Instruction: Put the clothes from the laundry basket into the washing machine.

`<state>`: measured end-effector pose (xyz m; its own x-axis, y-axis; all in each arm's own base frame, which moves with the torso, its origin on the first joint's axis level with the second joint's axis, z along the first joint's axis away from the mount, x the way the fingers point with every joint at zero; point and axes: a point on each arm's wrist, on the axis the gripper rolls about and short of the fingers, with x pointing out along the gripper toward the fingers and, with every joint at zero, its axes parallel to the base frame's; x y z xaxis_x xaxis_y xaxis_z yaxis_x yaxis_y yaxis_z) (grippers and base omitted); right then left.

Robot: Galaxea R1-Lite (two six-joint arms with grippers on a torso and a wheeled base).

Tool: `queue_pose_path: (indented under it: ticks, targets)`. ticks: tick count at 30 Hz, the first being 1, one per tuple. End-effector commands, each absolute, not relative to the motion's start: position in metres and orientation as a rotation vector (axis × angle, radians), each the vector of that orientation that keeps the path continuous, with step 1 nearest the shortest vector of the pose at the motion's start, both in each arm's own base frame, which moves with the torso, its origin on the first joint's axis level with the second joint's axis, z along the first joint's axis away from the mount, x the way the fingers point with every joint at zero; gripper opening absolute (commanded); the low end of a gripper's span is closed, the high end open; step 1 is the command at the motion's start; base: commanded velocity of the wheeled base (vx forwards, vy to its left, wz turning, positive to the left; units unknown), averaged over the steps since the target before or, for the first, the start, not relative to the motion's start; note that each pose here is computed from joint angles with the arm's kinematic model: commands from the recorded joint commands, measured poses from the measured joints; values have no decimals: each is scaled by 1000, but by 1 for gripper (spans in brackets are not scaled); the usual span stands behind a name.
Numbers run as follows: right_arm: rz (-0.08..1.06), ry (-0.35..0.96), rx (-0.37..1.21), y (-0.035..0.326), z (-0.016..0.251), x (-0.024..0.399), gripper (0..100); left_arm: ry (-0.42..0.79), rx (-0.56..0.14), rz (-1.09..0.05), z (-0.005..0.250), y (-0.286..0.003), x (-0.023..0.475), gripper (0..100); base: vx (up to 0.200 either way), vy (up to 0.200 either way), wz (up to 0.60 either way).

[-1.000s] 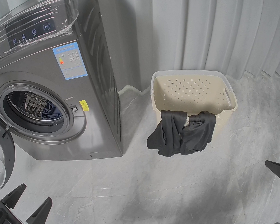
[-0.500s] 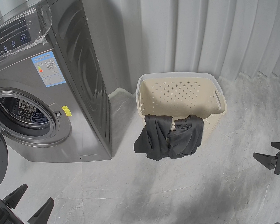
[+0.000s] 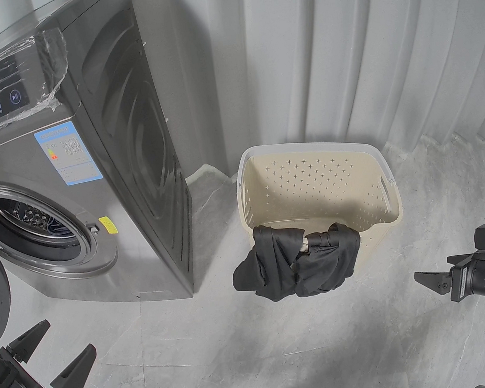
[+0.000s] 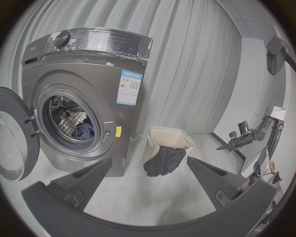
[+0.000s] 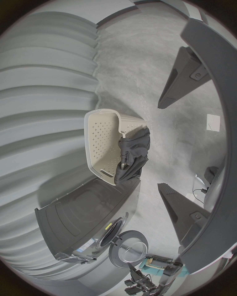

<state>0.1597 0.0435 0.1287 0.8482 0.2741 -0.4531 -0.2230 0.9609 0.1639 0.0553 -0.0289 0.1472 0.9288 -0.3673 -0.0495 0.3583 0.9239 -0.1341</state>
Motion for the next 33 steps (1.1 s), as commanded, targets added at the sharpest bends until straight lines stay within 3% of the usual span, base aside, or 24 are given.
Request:
queue_pose_path:
  ticks: [1, 17, 25, 33]
  targets:
    - [267, 590, 109, 54, 115, 184, 100, 78, -125, -371, 146, -29, 55, 100, 200, 0, 0]
    - [288, 627, 87, 82, 63, 242, 100, 65, -130, -372, 145, -27, 52, 100, 0, 0, 0]
    - [289, 638, 100, 93, 58, 244, 100, 60, -134, -374, 144, -26, 51, 100, 0, -150, 0]
    - [301, 669, 104, 110, 45, 253, 100, 54, -136, -373, 144, -26, 50, 100, 0, 0, 0]
